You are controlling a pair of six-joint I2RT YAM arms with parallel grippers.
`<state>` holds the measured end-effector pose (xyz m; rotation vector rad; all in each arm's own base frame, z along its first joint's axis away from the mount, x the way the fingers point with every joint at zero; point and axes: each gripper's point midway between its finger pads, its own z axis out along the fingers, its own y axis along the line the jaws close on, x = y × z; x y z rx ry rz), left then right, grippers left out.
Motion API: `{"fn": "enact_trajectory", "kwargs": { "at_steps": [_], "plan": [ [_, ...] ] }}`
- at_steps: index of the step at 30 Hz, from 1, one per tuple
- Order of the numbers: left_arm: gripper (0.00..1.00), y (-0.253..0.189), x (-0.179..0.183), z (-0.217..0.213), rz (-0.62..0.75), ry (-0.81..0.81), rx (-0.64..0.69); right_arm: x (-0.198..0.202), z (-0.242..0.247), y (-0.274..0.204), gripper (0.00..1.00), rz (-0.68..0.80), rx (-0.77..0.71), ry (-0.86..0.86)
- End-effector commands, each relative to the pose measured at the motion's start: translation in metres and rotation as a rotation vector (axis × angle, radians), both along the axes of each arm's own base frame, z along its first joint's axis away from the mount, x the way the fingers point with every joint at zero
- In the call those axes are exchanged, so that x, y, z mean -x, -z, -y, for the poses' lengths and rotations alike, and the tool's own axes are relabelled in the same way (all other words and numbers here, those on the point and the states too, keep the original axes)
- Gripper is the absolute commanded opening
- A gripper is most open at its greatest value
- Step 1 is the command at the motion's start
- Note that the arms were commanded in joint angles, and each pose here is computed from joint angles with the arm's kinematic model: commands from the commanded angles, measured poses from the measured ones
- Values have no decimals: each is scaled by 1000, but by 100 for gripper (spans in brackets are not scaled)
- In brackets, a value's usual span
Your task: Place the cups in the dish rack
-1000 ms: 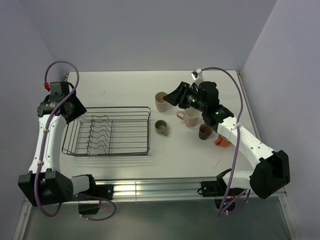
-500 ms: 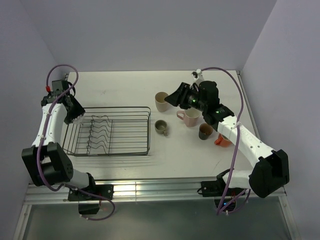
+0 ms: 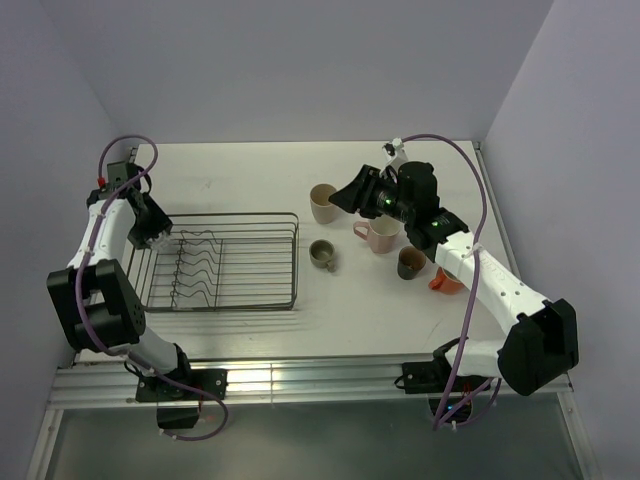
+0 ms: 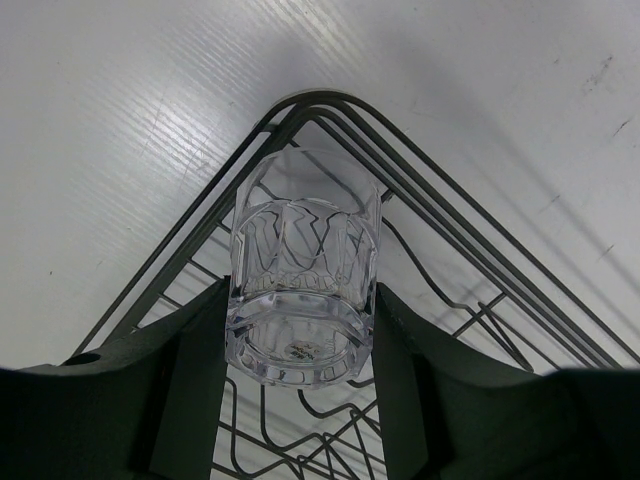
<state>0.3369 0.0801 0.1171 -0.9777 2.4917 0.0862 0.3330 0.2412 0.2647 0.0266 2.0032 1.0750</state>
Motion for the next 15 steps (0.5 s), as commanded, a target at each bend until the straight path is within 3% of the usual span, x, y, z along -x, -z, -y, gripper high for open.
{"fn": "enact_trajectory", "kwargs": {
  "at_steps": [1,15],
  "plan": [
    [0,-8,-10,-3,52,4,-6,-8,2,-19,55,59,-12,4],
    [0,16,-9,5,-1,24,49,-9,2,-16,55,54,-11,1]
  ]
}}
